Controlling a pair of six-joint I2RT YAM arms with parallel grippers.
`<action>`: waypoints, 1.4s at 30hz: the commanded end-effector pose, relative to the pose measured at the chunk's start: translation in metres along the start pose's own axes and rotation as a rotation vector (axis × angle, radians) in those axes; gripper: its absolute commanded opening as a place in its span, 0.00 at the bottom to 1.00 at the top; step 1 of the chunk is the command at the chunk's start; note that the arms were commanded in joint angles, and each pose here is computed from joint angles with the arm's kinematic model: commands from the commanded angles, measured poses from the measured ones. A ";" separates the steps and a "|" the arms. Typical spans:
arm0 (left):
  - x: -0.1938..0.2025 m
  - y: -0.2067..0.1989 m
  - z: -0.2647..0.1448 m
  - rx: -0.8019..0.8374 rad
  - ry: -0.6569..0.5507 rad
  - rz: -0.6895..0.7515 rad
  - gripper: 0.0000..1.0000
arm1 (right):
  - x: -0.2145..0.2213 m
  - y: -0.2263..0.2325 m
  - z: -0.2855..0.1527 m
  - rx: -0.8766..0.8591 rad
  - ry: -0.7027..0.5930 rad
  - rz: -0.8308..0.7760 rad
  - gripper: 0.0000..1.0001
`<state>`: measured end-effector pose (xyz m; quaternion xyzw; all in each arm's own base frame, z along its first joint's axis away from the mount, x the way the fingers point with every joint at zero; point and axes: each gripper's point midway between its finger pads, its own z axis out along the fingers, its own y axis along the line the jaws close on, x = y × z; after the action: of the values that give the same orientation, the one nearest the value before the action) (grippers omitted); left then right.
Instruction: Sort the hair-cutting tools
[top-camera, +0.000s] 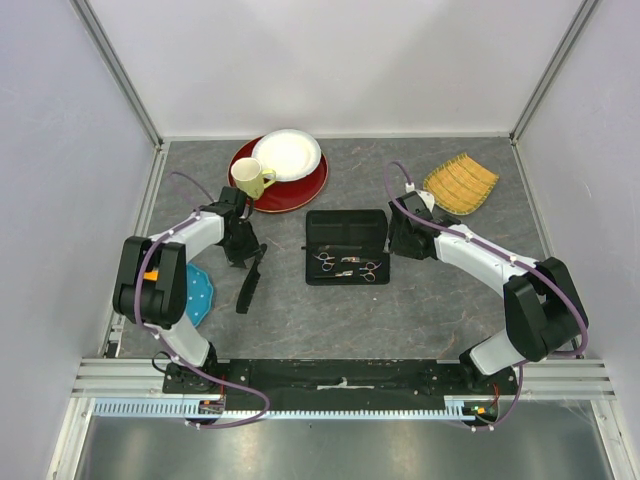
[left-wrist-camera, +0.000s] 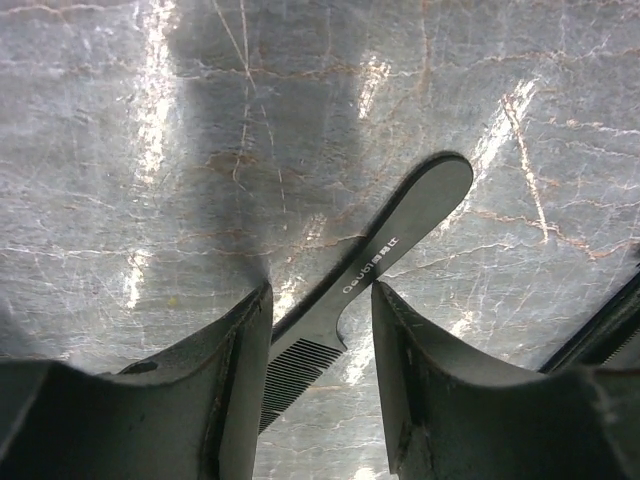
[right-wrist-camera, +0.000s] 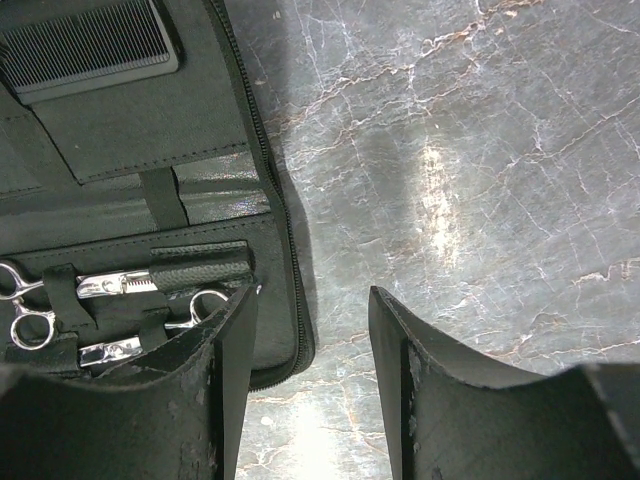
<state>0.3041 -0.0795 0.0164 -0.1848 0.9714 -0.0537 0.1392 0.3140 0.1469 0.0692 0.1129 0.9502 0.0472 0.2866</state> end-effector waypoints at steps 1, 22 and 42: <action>-0.002 0.004 0.004 -0.049 0.028 0.143 0.49 | -0.005 0.005 -0.001 -0.019 -0.022 0.022 0.56; 0.050 -0.002 0.028 -0.104 0.209 0.225 0.30 | -0.008 0.008 0.004 -0.023 -0.018 0.009 0.55; 0.048 -0.006 0.027 -0.118 0.201 0.187 0.03 | -0.011 0.012 0.002 -0.041 -0.023 0.015 0.54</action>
<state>0.3028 -0.1027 0.0105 -0.0914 0.9905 -0.0142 0.1017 0.3140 0.1504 0.0624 0.1112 0.9528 0.0518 0.2777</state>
